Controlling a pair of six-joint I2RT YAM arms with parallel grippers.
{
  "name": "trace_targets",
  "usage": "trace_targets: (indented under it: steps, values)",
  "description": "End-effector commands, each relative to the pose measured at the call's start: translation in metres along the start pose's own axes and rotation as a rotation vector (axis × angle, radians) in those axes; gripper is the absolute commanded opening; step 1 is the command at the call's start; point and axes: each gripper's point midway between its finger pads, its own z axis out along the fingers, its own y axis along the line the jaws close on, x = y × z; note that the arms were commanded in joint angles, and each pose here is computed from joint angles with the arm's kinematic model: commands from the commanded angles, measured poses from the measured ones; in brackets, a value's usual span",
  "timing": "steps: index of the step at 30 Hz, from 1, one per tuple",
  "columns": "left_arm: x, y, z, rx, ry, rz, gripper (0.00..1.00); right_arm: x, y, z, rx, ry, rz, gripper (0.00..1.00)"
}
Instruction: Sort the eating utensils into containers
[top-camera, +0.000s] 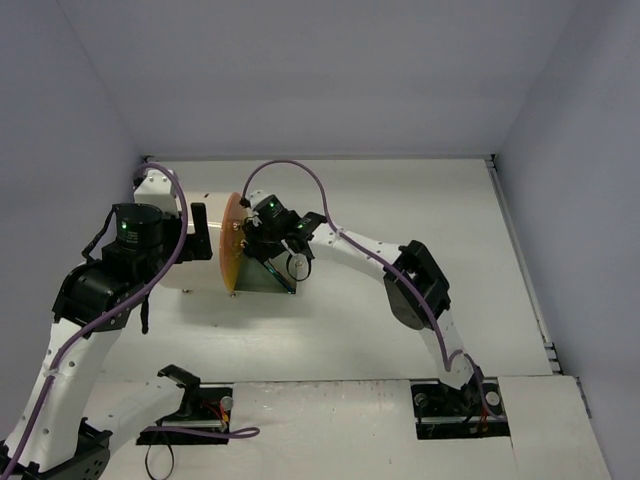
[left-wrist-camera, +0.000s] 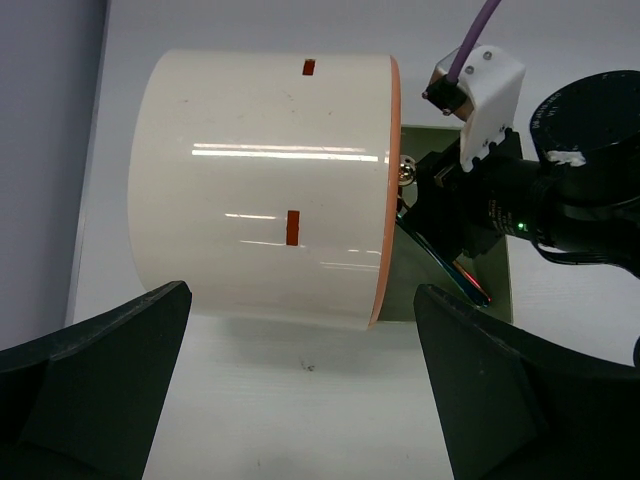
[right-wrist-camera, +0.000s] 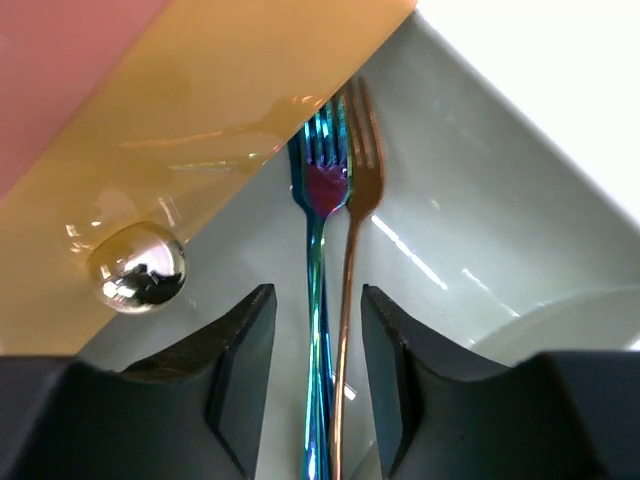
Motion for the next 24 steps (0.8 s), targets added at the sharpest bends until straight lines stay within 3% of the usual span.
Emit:
trace_targets:
  steps: [1, 9, 16, 19, 24]
  values:
    - [-0.025, 0.002, -0.002, -0.024, -0.063, -0.031, 0.93, -0.072, -0.046, -0.091, 0.086, -0.218, 0.032, 0.40]
    - [-0.023, 0.008, 0.026, -0.107, 0.020, -0.053, 0.93, -0.021, -0.132, -0.137, 0.099, -0.155, 0.061, 0.43]
    - [-0.024, 0.058, 0.051, -0.204, 0.083, -0.166, 0.93, 0.045, -0.142, -0.123, -0.025, -0.023, -0.066, 0.46]
    - [-0.026, 0.075, 0.063, -0.238, 0.090, -0.169, 0.93, 0.052, -0.140, -0.113, -0.077, -0.009, -0.095, 0.46]
    - [-0.024, 0.076, 0.088, -0.147, 0.122, -0.180, 0.93, 0.061, -0.123, -0.086, -0.222, 0.003, -0.127, 0.48]
